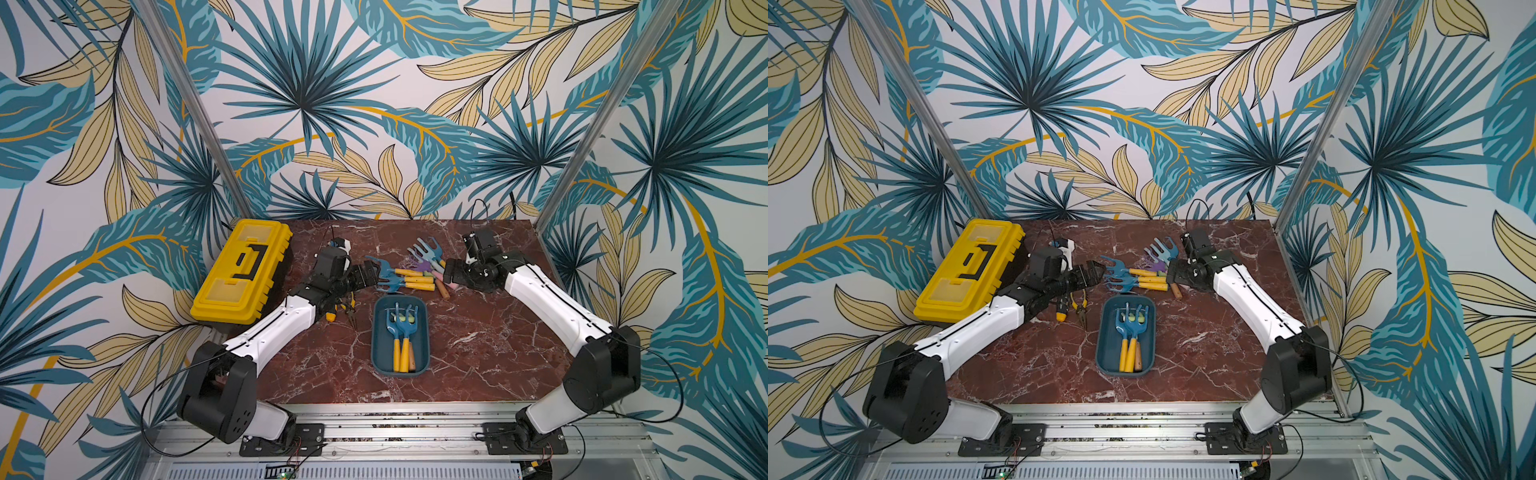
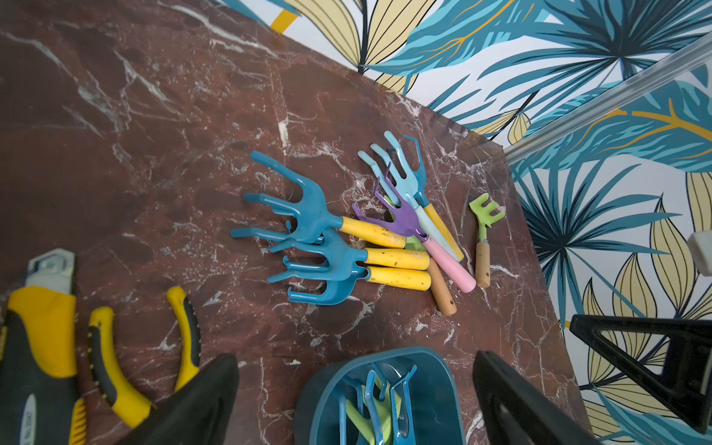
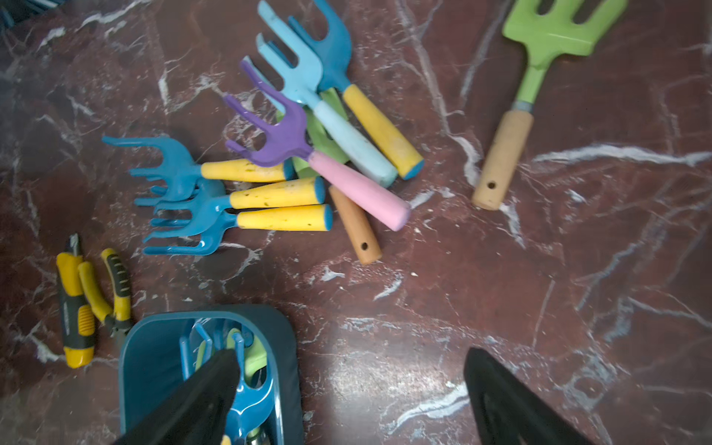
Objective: Put the rake into the storage box
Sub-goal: Adjust the rake at the center of the board.
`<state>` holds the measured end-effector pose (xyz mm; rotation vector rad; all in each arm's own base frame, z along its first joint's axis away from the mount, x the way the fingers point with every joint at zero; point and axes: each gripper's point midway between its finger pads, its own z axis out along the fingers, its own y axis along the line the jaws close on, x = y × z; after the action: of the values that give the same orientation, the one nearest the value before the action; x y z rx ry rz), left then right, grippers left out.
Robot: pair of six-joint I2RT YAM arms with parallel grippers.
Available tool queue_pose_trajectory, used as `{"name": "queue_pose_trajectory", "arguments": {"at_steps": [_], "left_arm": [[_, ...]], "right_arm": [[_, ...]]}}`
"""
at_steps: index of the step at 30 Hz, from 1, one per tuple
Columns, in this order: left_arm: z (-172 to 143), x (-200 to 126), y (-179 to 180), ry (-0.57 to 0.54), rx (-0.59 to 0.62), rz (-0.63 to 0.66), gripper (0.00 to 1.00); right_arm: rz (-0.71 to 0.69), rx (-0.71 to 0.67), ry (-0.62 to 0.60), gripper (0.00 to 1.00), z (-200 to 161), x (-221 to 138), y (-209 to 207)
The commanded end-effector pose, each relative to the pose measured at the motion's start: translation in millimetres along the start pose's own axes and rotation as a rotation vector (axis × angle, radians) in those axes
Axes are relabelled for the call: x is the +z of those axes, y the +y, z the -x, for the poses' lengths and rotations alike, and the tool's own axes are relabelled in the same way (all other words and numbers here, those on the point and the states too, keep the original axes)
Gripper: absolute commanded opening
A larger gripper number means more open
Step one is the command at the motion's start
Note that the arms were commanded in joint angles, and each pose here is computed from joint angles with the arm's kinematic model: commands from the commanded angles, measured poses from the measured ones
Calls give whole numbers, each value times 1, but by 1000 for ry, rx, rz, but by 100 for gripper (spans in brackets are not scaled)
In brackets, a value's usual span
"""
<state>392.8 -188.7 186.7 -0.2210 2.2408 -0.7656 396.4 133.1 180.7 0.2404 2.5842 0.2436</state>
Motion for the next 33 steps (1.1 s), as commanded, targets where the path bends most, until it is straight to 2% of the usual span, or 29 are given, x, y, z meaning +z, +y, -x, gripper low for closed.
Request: {"name": "queue_pose_trajectory", "arguments": {"at_steps": [1,6,8,13,17,23,33], "left_arm": [[-7,-9,1,59,-91,19,100],[-42,1,1,194,-245,-36,100],[-51,8,6,205,-285,-52,100],[-61,37,13,246,-353,-70,100],[-68,67,17,283,-424,-94,100],[-67,106,22,295,-475,-110,100],[-39,153,22,268,-434,-53,100]], "right_arm": [[98,-86,65,91,0,13,26],[213,-124,165,82,3,44,59],[242,-128,186,79,6,56,69],[321,-120,244,77,11,81,91],[332,-98,286,75,6,102,96],[300,-92,326,75,-3,131,91],[238,-58,386,75,-39,149,71]]}}
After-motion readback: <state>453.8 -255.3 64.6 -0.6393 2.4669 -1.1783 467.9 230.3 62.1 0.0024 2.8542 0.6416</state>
